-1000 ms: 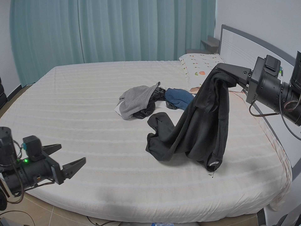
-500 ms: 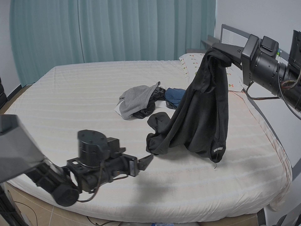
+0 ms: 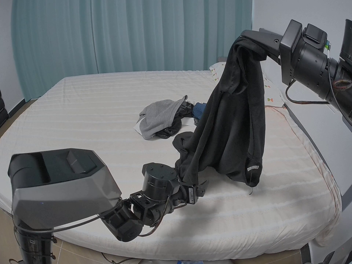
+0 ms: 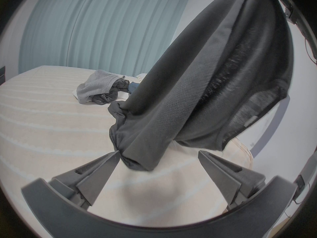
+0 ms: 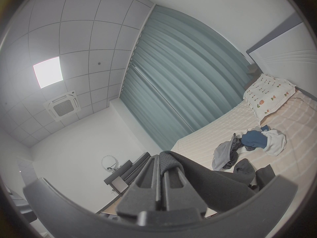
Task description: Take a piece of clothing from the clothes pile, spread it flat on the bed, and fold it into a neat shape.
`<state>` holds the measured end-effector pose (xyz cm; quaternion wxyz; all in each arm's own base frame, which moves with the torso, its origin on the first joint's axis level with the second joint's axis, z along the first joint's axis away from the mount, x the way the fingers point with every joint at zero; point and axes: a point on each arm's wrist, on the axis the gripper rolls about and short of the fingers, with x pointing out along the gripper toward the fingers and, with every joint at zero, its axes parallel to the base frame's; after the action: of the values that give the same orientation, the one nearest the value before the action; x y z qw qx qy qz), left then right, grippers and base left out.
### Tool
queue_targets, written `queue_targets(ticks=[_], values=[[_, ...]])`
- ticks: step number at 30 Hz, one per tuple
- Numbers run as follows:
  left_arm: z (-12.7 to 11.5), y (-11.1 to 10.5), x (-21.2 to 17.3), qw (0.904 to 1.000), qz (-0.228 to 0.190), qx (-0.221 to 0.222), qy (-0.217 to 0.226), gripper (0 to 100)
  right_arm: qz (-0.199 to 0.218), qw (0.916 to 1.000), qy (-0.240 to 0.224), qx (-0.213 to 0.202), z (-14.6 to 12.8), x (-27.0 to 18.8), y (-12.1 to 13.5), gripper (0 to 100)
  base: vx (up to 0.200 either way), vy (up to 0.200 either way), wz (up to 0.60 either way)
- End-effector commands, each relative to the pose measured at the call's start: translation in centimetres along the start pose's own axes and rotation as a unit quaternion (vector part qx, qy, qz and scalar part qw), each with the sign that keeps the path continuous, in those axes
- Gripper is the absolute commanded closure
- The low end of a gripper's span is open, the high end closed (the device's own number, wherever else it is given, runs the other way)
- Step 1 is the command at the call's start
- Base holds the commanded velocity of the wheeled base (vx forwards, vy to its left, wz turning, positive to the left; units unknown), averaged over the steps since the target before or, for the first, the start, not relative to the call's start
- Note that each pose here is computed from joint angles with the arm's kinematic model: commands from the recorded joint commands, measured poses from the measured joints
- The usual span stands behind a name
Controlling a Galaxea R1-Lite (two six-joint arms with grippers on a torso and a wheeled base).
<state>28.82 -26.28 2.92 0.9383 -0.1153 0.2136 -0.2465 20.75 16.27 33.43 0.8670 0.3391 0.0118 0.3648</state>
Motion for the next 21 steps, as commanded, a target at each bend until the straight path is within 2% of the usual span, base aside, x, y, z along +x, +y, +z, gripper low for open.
queue_targets(ticks=[1, 8, 14, 21], values=[[-1.1, 0.6, 2.2, 0.9998, 0.015, -0.013, 0.000, 0, 0.010, 0.9999, -0.003, 0.000, 0.2, -0.2, 0.5, 100, 0.000, 0.000, 0.00], [-1.3, 0.8, 2.6, 0.9996, 0.012, -0.027, -0.002, 0, 0.018, 0.9997, -0.014, 0.000, 0.8, -0.2, 1.0, 100, 0.000, 0.000, 0.00], [-0.8, 1.4, 2.7, 0.9969, 0.014, -0.077, -0.008, 0, 0.025, 0.9994, -0.023, 0.000, 1.4, -0.9, 1.5, 100, 0.000, 0.000, 0.00], [-1.0, 1.5, 2.7, 0.9948, 0.002, -0.102, 0.003, 0, 0.022, 0.9995, -0.022, 0.002, 1.4, -1.1, 1.2, 100, 0.000, 0.000, 0.00]])
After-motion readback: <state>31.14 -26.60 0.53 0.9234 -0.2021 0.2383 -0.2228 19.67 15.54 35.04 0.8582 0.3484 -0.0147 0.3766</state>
